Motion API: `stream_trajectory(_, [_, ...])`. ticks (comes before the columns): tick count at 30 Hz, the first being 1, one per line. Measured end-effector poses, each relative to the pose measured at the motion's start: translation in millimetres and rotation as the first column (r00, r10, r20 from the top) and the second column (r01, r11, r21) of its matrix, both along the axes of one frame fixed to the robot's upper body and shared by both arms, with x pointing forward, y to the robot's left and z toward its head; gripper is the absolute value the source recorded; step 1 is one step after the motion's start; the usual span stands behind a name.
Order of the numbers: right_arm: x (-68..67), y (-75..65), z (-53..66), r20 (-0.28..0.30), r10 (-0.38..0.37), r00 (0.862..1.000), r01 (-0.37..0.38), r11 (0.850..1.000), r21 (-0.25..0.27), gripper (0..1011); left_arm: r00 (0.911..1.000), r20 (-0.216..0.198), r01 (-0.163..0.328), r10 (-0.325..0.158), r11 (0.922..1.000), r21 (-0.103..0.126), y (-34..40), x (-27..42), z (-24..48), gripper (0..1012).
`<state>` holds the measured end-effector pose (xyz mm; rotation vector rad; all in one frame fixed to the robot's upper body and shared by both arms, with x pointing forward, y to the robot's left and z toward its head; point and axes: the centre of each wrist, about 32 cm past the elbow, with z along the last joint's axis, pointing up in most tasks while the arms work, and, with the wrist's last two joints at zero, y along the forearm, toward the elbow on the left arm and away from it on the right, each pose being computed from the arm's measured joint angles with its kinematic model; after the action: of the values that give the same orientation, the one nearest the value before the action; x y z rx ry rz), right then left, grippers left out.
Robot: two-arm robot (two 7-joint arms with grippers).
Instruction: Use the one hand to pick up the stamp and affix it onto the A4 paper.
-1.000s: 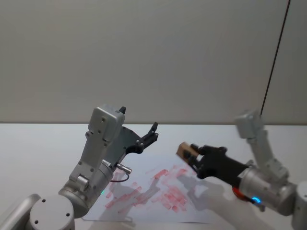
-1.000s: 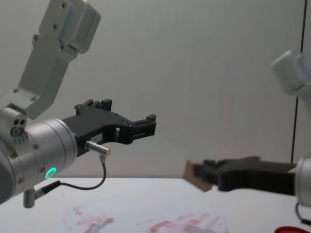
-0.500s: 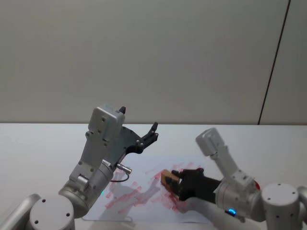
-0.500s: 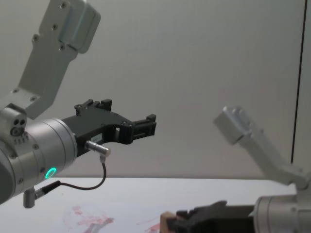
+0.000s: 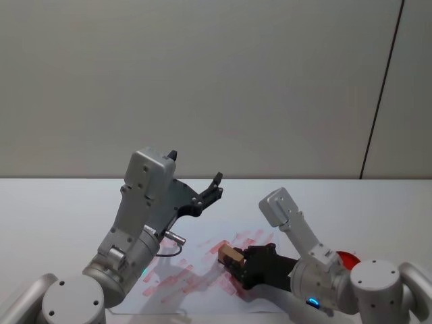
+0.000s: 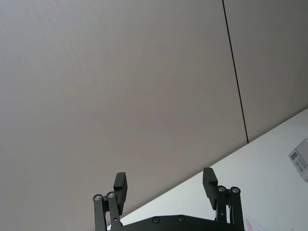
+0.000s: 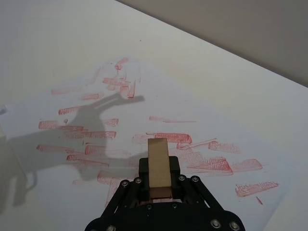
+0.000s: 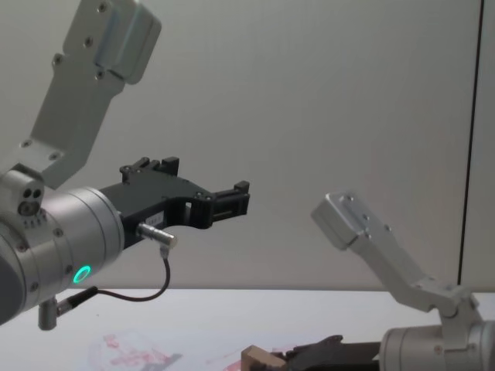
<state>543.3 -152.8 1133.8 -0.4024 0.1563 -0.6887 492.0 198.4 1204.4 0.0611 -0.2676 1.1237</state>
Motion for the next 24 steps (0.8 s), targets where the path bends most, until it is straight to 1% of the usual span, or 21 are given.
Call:
stream_trajectory(6, [0.0, 1.5, -0.2, -0.001, -0.004, 1.000, 0.004, 1.000, 0.003, 224, 1.0000, 0.000, 0.000, 0.000, 1.0000, 0.000, 0.0, 0.0, 0.0, 1002])
stream_trajectory(11, [-1.4, 0.5, 5.9, 0.010, -0.013, 1.000, 0.013, 0.999, 0.030, 224, 1.0000, 0.000, 0.000, 0.000, 1.0000, 0.000, 0.0, 0.0, 0.0, 1002])
stream_trajectory(13, [-1.3, -1.8, 12.7, 0.026, -0.022, 0.999, 0.021, 0.998, 0.051, 224, 1.0000, 0.000, 0.000, 0.000, 1.0000, 0.000, 0.0, 0.0, 0.0, 1002])
stream_trajectory(14, [-1.0, -3.4, 18.3, 0.041, -0.028, 0.999, 0.026, 0.998, 0.066, 223, 1.0000, 0.000, 0.000, 0.000, 1.0000, 0.000, 0.0, 0.0, 0.0, 1002])
stream_trajectory(18, [-1.4, -7.9, 30.1, 0.074, -0.044, 0.996, 0.037, 0.994, 0.104, 224, 1.0000, 0.000, 0.000, 0.000, 1.0000, 0.000, 0.0, 0.0, 0.0, 1002])
stream_trajectory(20, [-2.1, -12.2, 38.0, 0.096, -0.057, 0.994, 0.045, 0.991, 0.127, 224, 1.0000, 0.000, 0.000, 0.000, 1.0000, 0.000, 0.0, 0.0, 0.0, 1002])
stream_trajectory(21, [-2.8, -16.0, 43.9, 0.113, -0.068, 0.991, 0.051, 0.989, 0.141, 224, 1.0000, 0.000, 0.000, 0.000, 1.0000, 0.000, 0.0, 0.0, 0.0, 1002])
stream_trajectory(24, [-4.3, -21.6, 50.0, 0.130, -0.083, 0.988, 0.062, 0.985, 0.159, 224, 1.0000, 0.000, 0.000, 0.000, 1.0000, 0.000, 0.0, 0.0, 0.0, 1003])
